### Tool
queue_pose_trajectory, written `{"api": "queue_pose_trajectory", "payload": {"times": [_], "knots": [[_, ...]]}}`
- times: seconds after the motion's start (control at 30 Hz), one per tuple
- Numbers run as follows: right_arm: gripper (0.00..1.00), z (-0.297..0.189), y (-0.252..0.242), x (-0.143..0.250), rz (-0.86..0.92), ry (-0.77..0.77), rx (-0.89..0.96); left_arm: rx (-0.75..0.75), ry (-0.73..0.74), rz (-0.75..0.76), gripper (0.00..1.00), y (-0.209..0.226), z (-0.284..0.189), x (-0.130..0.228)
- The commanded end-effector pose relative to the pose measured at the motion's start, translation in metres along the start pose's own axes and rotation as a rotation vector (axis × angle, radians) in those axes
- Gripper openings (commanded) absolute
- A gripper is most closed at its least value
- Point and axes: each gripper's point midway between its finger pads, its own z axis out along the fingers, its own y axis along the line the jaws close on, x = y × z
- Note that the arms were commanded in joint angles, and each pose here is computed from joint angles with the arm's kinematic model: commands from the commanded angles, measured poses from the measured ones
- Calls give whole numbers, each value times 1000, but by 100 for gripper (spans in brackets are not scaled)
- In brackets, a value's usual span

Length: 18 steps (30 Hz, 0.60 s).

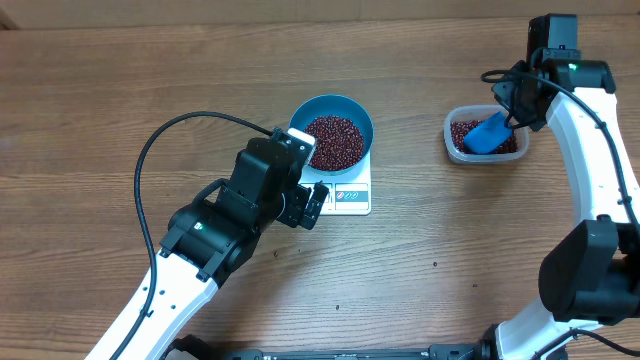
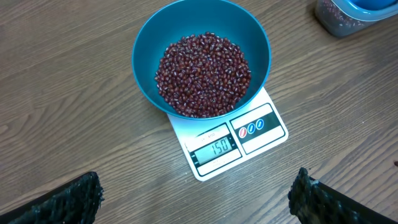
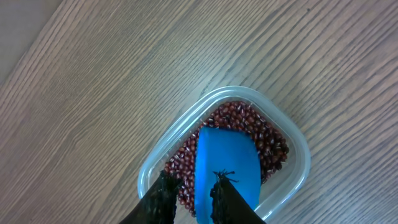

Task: Scoop item into bowl and weigh 150g on scale
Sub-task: 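Lay the scoop in the tub and open the right gripper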

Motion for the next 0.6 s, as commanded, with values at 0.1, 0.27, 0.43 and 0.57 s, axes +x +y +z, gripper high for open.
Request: {"api": "queue_pose_trajectory", "payload": {"times": [0.1, 0.27, 0.43, 0.57], "knots": [[21, 2, -5, 10, -9, 36, 28, -9, 6, -5, 99, 1, 3, 2], [21, 2, -10, 15, -13, 59, 48, -9, 6, -5, 100, 1, 3, 2], [21, 1, -4, 22, -14, 97, 9, -9, 6, -5, 100, 1, 3, 2], [21, -1, 12, 32, -78, 159, -85, -9, 6, -5, 100, 1, 3, 2]]}}
